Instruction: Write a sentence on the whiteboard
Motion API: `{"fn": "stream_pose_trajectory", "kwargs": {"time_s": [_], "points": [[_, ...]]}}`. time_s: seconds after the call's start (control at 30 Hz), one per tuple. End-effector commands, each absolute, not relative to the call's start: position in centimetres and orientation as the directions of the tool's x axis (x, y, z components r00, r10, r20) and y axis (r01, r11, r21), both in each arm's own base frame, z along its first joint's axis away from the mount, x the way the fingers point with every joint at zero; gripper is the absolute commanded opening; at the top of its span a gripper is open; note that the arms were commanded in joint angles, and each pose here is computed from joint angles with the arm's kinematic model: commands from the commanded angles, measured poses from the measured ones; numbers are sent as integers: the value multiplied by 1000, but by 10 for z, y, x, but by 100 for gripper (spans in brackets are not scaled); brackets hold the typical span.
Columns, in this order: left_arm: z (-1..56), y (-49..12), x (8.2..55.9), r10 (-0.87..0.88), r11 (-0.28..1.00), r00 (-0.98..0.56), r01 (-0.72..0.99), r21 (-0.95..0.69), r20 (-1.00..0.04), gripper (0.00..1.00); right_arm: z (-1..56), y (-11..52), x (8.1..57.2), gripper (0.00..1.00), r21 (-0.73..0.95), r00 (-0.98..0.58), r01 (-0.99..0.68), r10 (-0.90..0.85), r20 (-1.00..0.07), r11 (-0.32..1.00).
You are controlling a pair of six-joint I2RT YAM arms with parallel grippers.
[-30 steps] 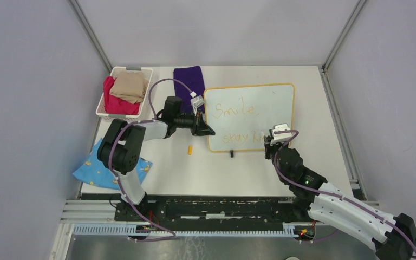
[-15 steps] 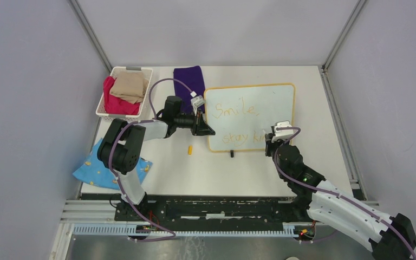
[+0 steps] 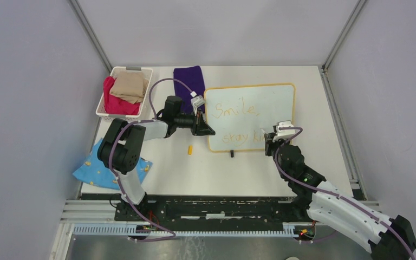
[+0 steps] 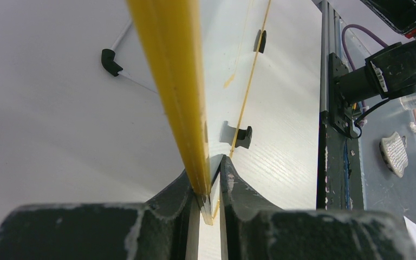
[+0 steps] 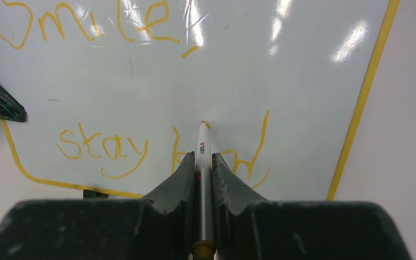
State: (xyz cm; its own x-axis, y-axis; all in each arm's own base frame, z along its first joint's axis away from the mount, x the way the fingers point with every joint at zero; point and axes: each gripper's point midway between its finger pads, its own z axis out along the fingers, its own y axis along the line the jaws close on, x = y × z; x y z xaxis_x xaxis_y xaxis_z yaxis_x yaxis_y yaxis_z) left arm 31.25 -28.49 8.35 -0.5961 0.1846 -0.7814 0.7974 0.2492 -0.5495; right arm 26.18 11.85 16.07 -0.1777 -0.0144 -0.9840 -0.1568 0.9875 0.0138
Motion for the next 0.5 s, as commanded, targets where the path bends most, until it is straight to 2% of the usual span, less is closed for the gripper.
{"fn": "stream_pose_trajectory", "kwargs": {"time_s": [0.0, 0.27, 0.47], "points": [[-7, -261, 294, 345, 467, -681, 721, -512, -645, 2, 167, 117, 260, 0, 52, -168, -154, 26, -985, 987], [-7, -261, 294, 345, 468, -681, 721, -511, -646, 2, 207, 94, 243, 0, 85, -116, -121, 71, -991, 989], [-7, -261, 294, 346, 468, -680, 722, -510, -646, 2, 178, 57, 229, 0, 82, -188, 48, 90, -978, 995]]}}
